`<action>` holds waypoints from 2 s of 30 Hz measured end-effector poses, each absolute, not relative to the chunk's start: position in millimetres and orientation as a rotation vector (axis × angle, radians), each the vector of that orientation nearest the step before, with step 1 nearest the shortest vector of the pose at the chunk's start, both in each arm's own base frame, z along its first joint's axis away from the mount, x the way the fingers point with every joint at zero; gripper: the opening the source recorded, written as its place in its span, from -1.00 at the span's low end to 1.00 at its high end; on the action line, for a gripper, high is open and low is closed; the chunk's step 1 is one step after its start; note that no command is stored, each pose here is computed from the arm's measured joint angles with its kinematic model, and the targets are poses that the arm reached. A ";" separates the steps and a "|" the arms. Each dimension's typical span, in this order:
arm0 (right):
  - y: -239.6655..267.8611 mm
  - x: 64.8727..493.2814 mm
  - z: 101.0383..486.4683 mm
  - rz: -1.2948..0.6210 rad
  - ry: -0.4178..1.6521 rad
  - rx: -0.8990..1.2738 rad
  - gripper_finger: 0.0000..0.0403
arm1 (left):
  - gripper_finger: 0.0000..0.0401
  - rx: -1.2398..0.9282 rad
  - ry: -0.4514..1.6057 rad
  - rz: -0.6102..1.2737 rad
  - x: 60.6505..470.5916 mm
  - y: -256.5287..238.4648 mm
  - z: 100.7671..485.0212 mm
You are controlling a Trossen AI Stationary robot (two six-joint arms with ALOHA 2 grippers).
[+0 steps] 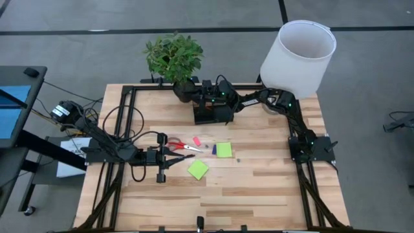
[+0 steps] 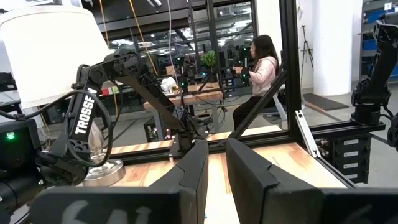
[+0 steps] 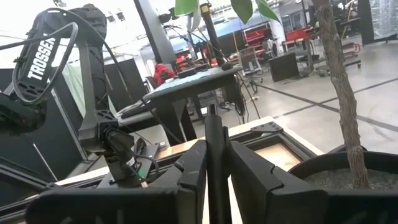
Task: Pick and place office supplies into organizer
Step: Put the right black ballpen into the desk organizer, then put the black ballpen into the desk organizer
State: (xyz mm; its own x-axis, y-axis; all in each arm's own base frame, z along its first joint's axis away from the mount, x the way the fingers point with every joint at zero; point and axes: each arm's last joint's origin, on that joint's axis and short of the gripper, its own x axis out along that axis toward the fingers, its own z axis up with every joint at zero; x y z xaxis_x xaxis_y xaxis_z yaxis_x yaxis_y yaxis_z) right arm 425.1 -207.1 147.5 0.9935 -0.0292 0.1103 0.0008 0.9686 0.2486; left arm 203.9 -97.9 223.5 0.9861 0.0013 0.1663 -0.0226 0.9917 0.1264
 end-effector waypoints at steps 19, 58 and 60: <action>-197.8 427.1 162.6 0.040 -0.136 0.249 -0.42 | -0.74 0.130 -0.163 0.012 204.0 -97.9 223.1; 3.4 435.5 148.1 0.336 0.648 -0.040 -0.42 | -0.74 0.127 -0.169 0.003 202.4 -100.9 223.7; 2.9 434.8 142.3 0.331 0.673 -0.022 -0.42 | -0.74 0.127 -0.170 -0.001 202.3 -101.2 223.7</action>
